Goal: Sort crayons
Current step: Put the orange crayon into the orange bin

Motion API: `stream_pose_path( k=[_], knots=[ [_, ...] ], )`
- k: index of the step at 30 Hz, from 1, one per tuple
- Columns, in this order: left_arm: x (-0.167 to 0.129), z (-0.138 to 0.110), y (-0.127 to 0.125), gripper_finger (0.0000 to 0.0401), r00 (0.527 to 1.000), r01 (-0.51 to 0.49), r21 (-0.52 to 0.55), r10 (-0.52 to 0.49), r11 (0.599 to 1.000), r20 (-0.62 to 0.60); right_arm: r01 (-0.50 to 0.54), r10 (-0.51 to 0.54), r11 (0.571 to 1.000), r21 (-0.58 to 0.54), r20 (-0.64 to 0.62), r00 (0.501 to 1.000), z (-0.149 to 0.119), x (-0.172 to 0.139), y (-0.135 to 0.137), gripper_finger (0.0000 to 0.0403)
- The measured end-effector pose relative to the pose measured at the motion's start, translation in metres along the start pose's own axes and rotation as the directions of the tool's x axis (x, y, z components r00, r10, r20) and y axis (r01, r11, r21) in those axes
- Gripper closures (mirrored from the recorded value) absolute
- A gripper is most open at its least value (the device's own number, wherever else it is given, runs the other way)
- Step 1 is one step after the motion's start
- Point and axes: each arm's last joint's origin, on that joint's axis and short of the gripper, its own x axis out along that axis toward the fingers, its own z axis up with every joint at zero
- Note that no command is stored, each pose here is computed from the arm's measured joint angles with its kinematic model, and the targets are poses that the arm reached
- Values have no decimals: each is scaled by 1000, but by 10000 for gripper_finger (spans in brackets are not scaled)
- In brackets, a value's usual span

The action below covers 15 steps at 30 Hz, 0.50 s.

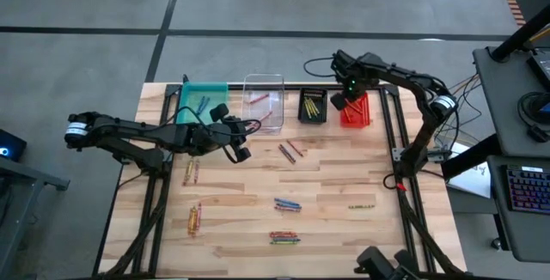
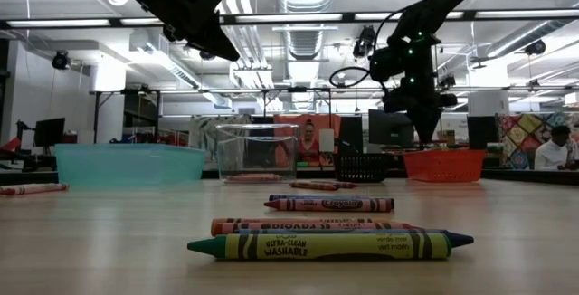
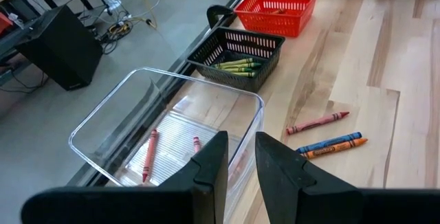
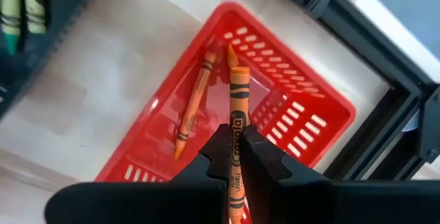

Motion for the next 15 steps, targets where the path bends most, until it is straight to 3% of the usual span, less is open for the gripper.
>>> stream_pose_path(
  k=[10, 15],
  knots=[
    [0, -1, 0, 344, 1000, -1, 4, 1, 1000, -6, 2, -1, 999, 38, -9, 1000, -15, 4, -1, 390],
    [0, -1, 0, 344, 1000, -1, 4, 1, 1000, -6, -19, 8, 990, 138, 77, 997, -22, 11, -1, 390]
  ],
)
